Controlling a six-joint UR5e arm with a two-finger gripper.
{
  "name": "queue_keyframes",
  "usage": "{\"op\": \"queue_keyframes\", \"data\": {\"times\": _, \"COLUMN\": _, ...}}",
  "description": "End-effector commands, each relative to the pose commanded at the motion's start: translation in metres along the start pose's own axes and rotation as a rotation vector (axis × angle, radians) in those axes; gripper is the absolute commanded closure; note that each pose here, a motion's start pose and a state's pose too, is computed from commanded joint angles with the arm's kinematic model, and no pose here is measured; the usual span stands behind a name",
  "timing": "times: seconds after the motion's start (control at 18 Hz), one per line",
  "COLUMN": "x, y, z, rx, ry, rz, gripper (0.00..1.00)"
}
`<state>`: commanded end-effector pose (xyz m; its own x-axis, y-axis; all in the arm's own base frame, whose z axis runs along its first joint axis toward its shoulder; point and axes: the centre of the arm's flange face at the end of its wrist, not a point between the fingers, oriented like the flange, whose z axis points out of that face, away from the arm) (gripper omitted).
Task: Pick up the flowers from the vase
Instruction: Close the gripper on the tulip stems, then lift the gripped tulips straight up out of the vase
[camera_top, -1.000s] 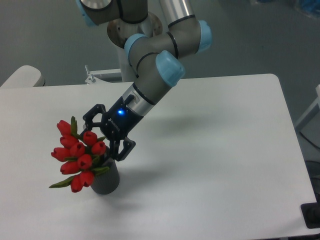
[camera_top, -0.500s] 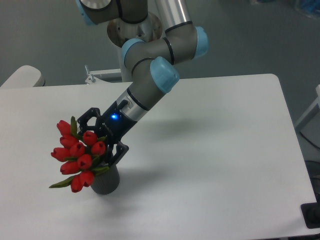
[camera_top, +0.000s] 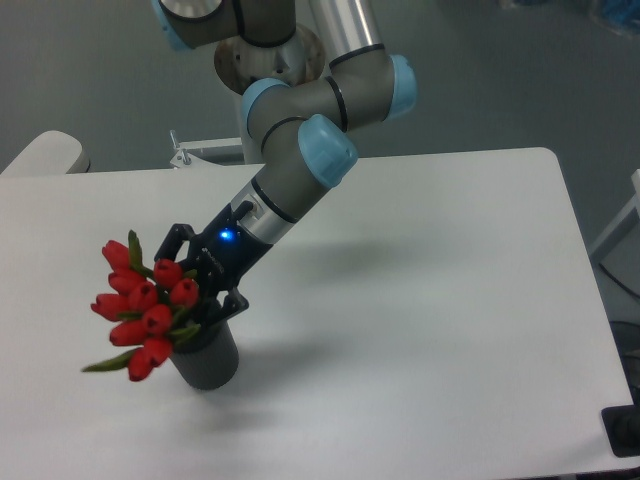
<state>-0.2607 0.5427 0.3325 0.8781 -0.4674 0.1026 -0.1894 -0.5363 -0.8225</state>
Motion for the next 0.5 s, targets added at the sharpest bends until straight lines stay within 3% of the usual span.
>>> {"op": "queue_keyframes", "data": {"times": 0.5, "x": -0.0031, "y": -0.0061, "z": -0.0093, "rx": 0.006, "ry": -0.018, "rz": 0.008, "gripper": 0.67}}
